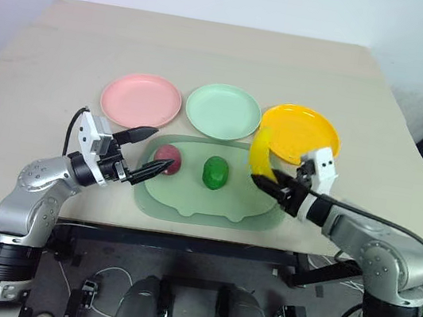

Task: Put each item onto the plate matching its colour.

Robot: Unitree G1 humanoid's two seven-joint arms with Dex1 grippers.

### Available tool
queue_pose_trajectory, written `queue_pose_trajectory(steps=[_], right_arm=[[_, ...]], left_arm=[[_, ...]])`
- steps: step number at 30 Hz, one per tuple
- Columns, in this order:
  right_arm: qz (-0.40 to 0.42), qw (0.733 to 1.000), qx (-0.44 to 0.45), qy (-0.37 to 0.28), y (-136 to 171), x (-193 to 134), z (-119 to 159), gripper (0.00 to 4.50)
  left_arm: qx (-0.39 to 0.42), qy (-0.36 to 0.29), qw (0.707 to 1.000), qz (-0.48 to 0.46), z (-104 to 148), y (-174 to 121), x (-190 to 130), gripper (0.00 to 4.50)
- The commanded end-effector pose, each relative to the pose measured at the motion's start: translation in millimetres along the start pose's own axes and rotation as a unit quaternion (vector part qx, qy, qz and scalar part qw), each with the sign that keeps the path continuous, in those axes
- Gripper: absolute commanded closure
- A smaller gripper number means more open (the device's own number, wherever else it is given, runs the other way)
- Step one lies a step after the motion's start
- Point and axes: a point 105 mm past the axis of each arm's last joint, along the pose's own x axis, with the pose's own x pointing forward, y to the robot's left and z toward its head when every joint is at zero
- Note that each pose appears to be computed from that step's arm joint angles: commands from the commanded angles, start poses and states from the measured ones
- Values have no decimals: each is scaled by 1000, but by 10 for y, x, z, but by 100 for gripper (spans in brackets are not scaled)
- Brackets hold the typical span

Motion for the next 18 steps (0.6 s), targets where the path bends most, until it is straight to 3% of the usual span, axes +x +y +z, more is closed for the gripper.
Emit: queue_pose_trajectory(steps=[1,8,18], right_arm=[[-32,998,-19,-45,-180,-4,414,288],[-143,989,30,-22,-831,202,539,288],[-169,984,24,39,-1032,514,395,288]], left_arm=[[19,-11,1000,-7,84,-12,5,0],[20,-13,1000,-3,70,-41,-13,0],[31,-17,999,13,208,-93,38,0]])
